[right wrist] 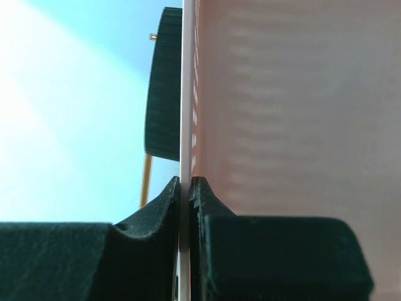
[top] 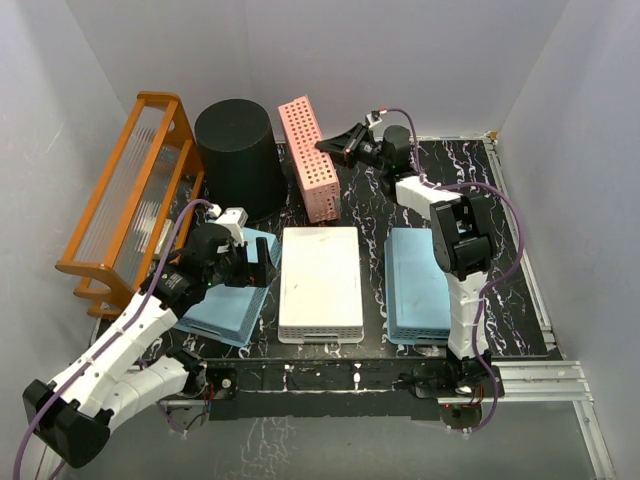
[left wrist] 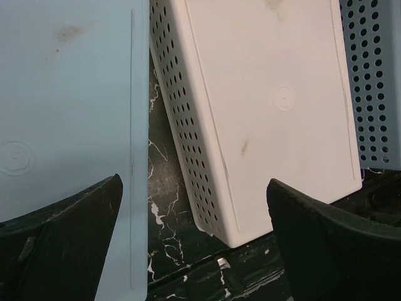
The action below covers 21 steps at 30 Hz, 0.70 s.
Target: Turn the large container upside down
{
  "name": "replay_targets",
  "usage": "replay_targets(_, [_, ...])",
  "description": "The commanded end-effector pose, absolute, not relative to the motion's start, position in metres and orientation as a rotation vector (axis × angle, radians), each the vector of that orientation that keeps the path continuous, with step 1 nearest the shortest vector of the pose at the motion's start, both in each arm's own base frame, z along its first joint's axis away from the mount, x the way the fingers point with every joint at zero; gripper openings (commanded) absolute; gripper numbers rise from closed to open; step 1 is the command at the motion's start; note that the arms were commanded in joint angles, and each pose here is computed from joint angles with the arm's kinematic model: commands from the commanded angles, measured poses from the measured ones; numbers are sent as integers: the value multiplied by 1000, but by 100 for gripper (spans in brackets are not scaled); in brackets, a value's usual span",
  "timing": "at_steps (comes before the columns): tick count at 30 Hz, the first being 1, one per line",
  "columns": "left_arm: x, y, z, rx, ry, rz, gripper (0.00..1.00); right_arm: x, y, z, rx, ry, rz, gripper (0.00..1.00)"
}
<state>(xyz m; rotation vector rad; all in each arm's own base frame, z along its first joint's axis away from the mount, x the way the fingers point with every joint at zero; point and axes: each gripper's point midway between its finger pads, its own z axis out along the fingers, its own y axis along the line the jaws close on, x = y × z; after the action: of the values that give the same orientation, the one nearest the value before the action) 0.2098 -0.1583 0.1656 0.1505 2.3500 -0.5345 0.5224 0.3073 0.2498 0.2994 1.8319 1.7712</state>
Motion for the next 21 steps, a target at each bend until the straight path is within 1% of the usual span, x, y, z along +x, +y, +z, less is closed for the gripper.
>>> replay_targets(1, [211, -165, 172, 173, 2338, -577, 99, 505, 288, 292, 220, 1639, 1952, 0])
replay_targets(5, [212, -171, 175, 177, 2326, -612, 99, 509, 268, 271, 304, 1663, 1944, 0])
replay_targets(12, [211, -168, 175, 189, 2330, -593, 99, 517, 213, 227, 503, 1675, 1963, 0])
replay_targets(15, [211, -169, 174, 192, 2333, -597, 99, 522, 191, 203, 573, 1726, 1880, 0])
replay_targets(18, [211, -174, 174, 212, 2350, -614, 99, 532, 162, 181, 644, 1794, 1725, 0])
replay_targets(19, [211, -175, 174, 219, 2357, -619, 99, 534, 158, 173, 662, 1835, 1672, 5])
replay_targets(21, [212, -177, 172, 224, 2367, -622, 99, 543, 131, 162, 663, 1886, 1510, 30])
